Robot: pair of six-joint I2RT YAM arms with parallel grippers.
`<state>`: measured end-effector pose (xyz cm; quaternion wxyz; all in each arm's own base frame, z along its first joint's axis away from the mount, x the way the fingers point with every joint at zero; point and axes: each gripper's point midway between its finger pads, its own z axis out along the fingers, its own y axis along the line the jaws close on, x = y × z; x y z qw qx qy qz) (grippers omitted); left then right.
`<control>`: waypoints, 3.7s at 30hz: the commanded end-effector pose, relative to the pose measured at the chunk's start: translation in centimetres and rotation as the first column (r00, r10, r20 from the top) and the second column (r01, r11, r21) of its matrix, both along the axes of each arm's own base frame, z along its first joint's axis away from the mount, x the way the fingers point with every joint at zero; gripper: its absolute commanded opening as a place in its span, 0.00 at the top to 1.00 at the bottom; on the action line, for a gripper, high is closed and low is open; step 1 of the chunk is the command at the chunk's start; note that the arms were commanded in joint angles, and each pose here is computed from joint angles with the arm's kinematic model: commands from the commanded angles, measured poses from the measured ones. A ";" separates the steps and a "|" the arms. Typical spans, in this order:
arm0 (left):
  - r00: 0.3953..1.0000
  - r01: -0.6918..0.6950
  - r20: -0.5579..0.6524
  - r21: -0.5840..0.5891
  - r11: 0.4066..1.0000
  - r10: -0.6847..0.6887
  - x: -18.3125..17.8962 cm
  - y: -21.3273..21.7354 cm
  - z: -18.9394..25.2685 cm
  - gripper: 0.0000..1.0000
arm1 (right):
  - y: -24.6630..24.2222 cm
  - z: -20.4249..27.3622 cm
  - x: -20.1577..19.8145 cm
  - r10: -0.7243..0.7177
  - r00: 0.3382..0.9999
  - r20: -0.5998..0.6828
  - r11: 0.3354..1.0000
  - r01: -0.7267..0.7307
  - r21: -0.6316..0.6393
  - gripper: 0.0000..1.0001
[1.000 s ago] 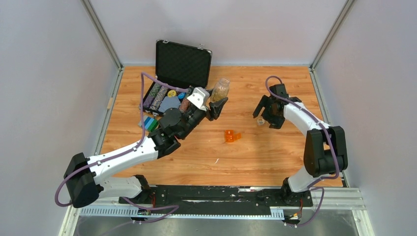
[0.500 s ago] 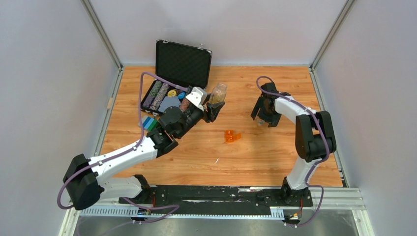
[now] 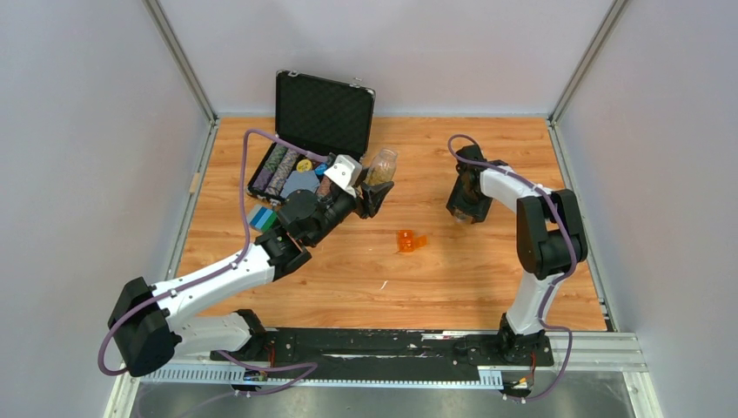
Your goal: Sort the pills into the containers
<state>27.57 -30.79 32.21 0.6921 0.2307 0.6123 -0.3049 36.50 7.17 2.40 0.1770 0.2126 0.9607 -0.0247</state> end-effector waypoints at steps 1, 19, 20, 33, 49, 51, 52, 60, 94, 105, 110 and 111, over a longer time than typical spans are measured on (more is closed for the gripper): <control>0.999 0.007 0.034 -0.052 0.999 -0.005 -0.4 0.6 1.9 1.00 | 0.1 0.4 0.6 0.012 1.000 0.003 1.000 -0.012 -0.020 0.46; 0.998 0.043 0.040 0.006 0.999 -0.043 0.2 0.3 0.3 1.00 | 2.5 6.5 0.8 0.166 0.976 0.143 0.979 -0.181 0.098 0.60; 0.998 0.040 0.040 0.009 0.999 -0.040 0.4 0.4 0.2 1.00 | 2.8 6.7 0.6 0.176 0.973 0.148 0.975 -0.193 0.112 0.60; 0.998 0.062 0.031 0.037 0.997 -0.063 0.4 0.5 -0.8 1.00 | 2.1 2.3 -2.2 0.141 0.990 0.027 0.988 -0.143 0.062 0.56; 0.998 0.053 0.013 0.052 0.997 -0.054 0.5 0.6 -1.4 1.00 | 1.6 -0.7 -3.5 0.095 0.994 -0.056 0.995 -0.094 0.024 0.36; 0.998 0.053 0.012 0.053 0.997 -0.054 0.5 0.6 -1.4 1.00 | 1.5 -0.8 -3.4 0.095 0.994 -0.057 0.995 -0.094 0.019 0.33; 0.999 0.052 0.011 0.054 0.997 -0.053 0.5 0.6 -1.4 1.00 | 1.5 -0.8 -3.3 0.096 0.994 -0.057 0.995 -0.095 0.018 0.33; 0.999 0.048 0.008 0.056 0.997 -0.048 0.6 0.7 -1.6 1.00 | 1.3 -1.5 -2.4 0.091 0.994 -0.058 0.996 -0.092 -0.007 0.41; 0.948 0.273 0.064 0.340 0.900 -0.311 0.0 0.1 -3.9 1.00 | 14.3 29.3 -4.8 0.403 0.569 0.717 0.499 -0.793 0.350 0.57; 0.904 0.317 0.134 0.429 0.846 -0.407 -0.6 -0.6 -3.7 1.00 | 16.8 31.8 -10.5 0.466 0.390 0.795 0.210 -0.921 0.328 0.54; 0.895 0.330 0.136 0.439 0.835 -0.425 -0.7 -0.8 -3.5 1.00 | 17.3 31.5 -10.4 0.485 0.392 0.782 0.218 -0.920 0.326 0.54; 0.893 0.331 0.138 0.441 0.834 -0.427 -0.7 -0.8 -3.5 1.00 | 17.3 31.3 -10.2 0.489 0.399 0.775 0.234 -0.916 0.324 0.54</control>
